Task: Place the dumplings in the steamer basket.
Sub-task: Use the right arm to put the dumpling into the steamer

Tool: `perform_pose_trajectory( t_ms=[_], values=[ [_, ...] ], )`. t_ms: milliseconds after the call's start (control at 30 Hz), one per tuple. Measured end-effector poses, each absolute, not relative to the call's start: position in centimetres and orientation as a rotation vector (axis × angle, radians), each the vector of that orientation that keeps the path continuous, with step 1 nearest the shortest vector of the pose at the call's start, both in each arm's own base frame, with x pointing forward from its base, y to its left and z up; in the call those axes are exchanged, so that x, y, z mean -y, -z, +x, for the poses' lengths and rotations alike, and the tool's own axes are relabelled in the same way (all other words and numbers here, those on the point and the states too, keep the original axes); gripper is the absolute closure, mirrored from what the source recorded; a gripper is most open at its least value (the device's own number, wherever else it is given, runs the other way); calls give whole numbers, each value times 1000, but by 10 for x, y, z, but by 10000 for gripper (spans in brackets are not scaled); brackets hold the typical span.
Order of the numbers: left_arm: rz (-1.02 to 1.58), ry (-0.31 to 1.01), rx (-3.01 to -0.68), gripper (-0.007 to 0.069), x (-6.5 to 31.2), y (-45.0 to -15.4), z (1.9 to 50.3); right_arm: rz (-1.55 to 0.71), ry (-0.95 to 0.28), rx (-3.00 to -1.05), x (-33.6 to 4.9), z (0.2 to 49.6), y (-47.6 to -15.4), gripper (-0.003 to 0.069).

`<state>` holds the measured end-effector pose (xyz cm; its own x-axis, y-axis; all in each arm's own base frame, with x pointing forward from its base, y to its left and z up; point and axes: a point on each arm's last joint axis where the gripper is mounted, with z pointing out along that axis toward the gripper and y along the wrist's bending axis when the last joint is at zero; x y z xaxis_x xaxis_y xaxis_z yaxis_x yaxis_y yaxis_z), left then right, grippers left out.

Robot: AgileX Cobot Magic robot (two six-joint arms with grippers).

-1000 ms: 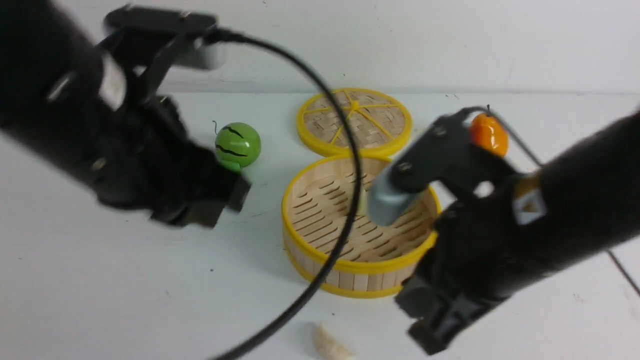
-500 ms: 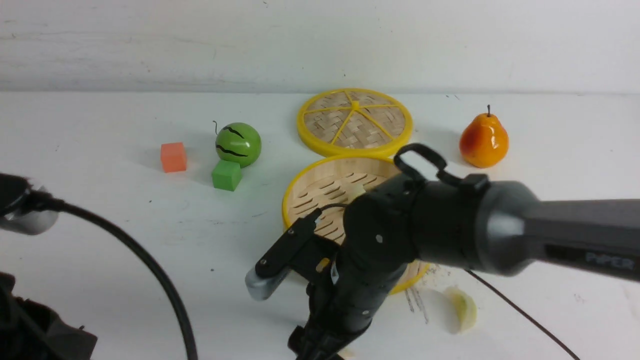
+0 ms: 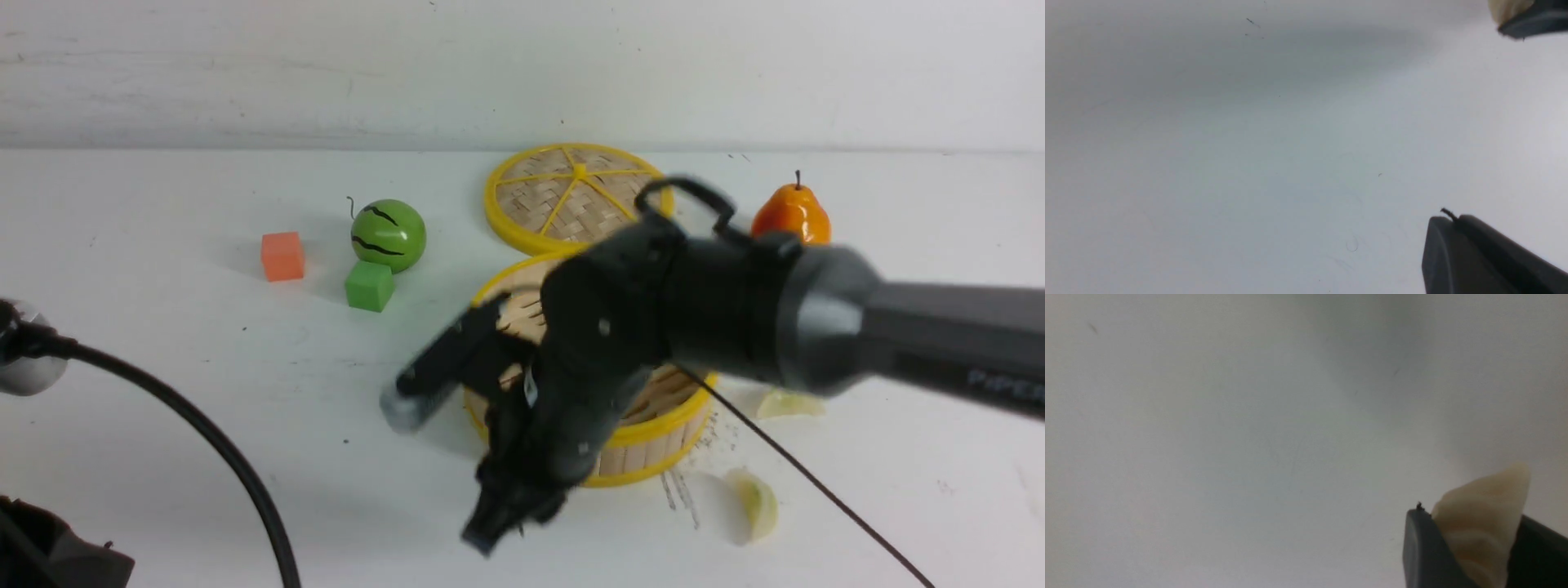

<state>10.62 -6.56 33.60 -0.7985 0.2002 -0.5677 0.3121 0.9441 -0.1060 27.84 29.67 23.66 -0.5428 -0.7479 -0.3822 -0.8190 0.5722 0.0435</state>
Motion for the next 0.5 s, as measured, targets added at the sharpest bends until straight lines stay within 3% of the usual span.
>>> perform_pose_trajectory(
  t_ms=[67, 167, 233, 500],
  values=[
    [363, 260, -2520, 639, 66, -336, 106, -1148, -305, -2398, -294, 302, -280, 456],
    [363, 261, -2519, 639, 66, -336, 106, -975, -283, -2398, -282, 340, -295, 456],
    [363, 261, -2519, 639, 66, -336, 106, -908, -272, -2419, -277, 362, -289, 456],
    [364, 247, -2526, 639, 65, -336, 106, -806, -253, -2586, -279, 413, -211, 457]
  ],
)
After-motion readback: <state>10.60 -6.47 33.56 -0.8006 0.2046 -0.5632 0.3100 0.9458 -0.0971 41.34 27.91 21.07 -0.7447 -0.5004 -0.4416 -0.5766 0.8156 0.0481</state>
